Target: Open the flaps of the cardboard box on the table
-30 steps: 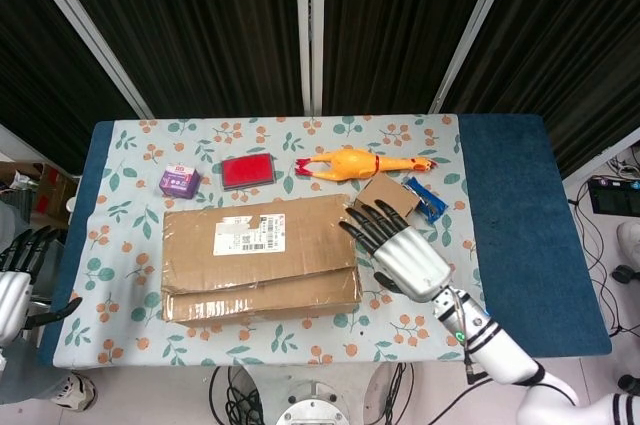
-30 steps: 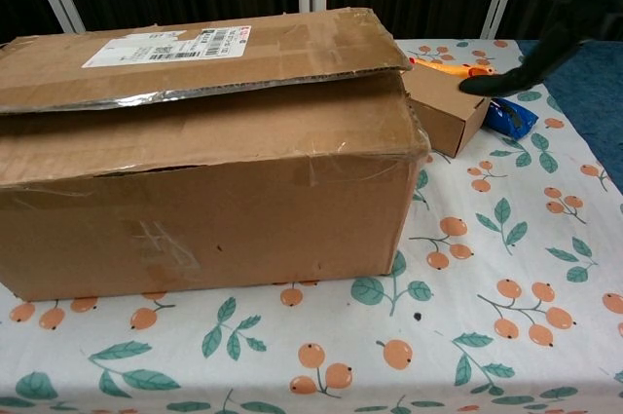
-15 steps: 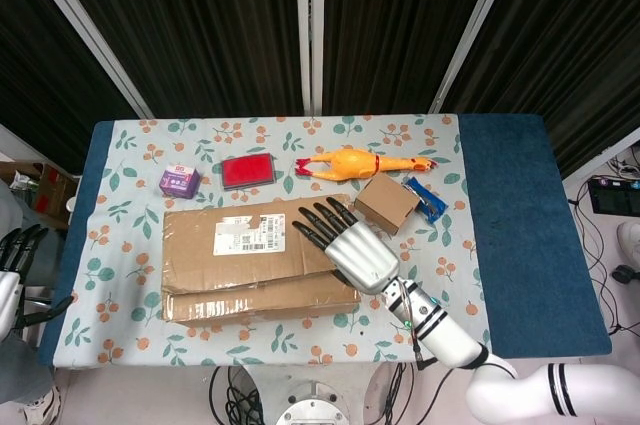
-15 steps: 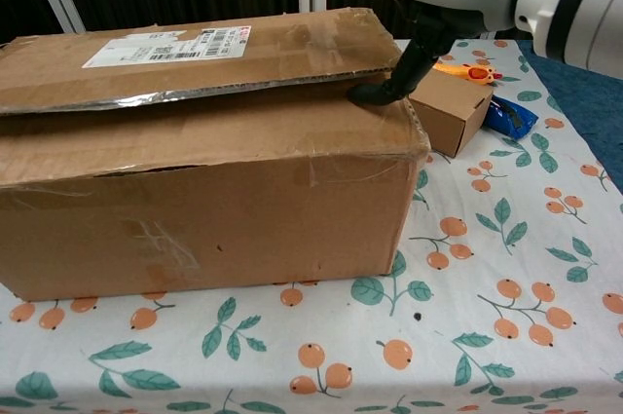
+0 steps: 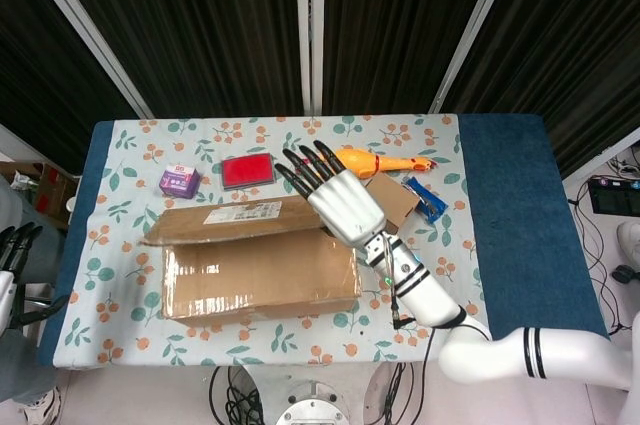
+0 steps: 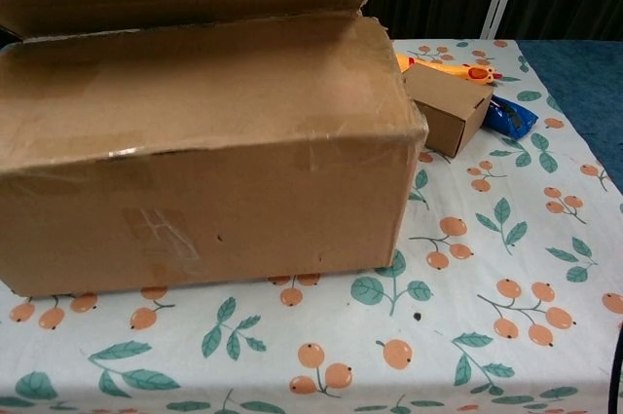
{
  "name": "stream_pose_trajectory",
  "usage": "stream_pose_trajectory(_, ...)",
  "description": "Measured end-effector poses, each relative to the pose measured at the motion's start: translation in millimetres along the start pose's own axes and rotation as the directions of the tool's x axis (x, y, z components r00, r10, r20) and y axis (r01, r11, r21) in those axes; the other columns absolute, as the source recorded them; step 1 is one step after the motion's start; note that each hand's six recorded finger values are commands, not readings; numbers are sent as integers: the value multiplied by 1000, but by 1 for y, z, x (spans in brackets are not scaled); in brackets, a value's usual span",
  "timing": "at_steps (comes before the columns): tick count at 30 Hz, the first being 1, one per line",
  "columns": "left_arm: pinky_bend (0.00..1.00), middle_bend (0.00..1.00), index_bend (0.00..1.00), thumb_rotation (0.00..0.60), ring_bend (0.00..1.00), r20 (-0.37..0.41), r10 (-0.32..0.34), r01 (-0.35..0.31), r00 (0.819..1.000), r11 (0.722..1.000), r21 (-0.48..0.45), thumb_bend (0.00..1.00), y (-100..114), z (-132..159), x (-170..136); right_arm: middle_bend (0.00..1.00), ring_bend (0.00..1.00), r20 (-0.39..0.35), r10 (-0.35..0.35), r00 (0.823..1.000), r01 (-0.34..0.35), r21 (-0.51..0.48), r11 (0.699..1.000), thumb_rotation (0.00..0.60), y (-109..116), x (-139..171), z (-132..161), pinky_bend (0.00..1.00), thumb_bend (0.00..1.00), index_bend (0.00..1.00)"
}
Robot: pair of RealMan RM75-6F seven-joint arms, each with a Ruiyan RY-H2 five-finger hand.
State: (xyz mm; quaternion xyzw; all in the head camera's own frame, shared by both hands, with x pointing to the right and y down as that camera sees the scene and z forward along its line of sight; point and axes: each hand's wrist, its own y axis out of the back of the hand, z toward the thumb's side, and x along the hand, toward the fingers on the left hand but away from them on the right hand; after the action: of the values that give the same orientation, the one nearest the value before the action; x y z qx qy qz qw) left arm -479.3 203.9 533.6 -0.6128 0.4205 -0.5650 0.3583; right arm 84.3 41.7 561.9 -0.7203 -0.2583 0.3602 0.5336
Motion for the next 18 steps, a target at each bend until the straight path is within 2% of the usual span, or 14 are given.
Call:
stream_pose_trajectory(12,164,39,41,493,21,-23,6,-6,1000,1000,14,145,7,-7,1,0,0,115,-77,990,70,62,996,600,-2,-82,-13,0,199,0)
stream_pose_trajectory(15,165,39,41,498,21,-17,2,-2,1000,1000,4,146,8,-5,5,0,0,120,-110,987,106,46,993,600,3,-89,-13,0,212,0)
stream_pose_trajectory(18,165,39,41,501,22,7,0,0,1000,1000,-12,145,10,1,13,0,0,120,-140,983,138,22,990,600,12,-81,-20,0,221,0)
